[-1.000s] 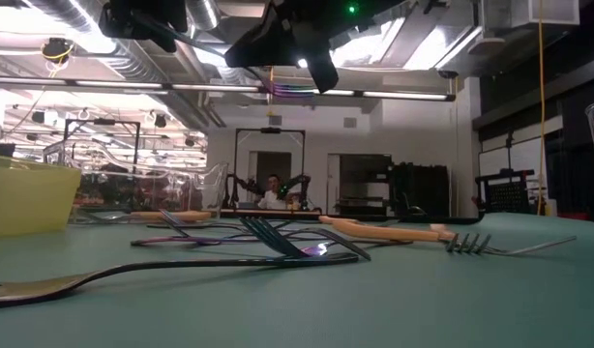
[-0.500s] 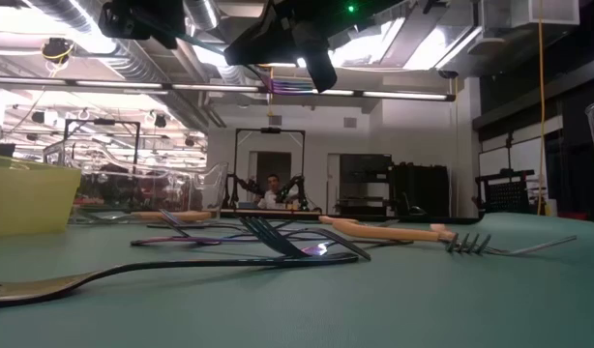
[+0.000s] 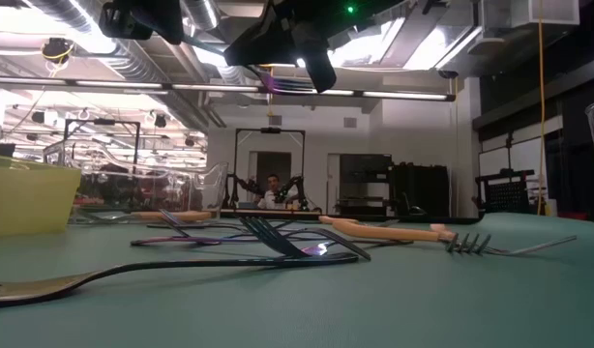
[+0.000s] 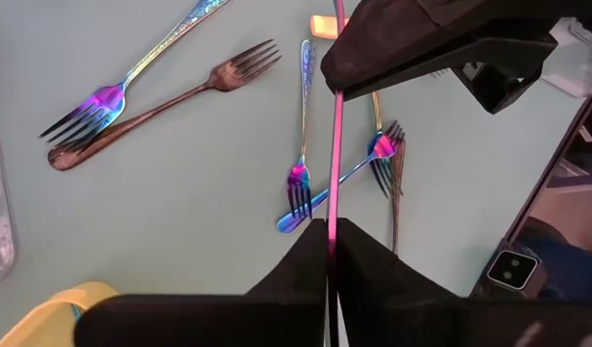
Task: Sort silverware by color (type)
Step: Put the blue fork in the yellow bin
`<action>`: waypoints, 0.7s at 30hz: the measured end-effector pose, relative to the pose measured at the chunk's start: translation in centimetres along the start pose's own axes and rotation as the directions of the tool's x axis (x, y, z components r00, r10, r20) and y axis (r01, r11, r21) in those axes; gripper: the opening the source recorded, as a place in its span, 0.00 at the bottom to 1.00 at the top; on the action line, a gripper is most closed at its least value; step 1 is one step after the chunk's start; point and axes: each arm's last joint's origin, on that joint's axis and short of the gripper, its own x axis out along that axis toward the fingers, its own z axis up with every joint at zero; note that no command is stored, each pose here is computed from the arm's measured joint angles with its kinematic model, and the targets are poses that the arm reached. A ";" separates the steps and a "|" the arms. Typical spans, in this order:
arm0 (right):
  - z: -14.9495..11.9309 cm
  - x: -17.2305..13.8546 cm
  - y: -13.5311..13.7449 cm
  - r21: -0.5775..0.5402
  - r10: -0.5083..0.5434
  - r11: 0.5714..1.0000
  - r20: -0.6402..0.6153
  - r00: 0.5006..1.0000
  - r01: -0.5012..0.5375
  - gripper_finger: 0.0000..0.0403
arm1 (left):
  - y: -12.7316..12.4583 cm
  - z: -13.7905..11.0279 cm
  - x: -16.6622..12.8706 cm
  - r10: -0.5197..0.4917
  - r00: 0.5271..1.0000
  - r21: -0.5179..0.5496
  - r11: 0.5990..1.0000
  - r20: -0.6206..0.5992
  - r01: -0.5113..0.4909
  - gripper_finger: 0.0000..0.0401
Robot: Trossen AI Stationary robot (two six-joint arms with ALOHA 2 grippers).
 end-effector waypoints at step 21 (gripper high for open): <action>0.0 0.0 0.0 0.002 0.002 1.000 0.002 1.000 -0.002 0.08 | 0.0 0.0 0.0 0.001 1.000 -0.001 1.000 -0.001 -0.001 0.01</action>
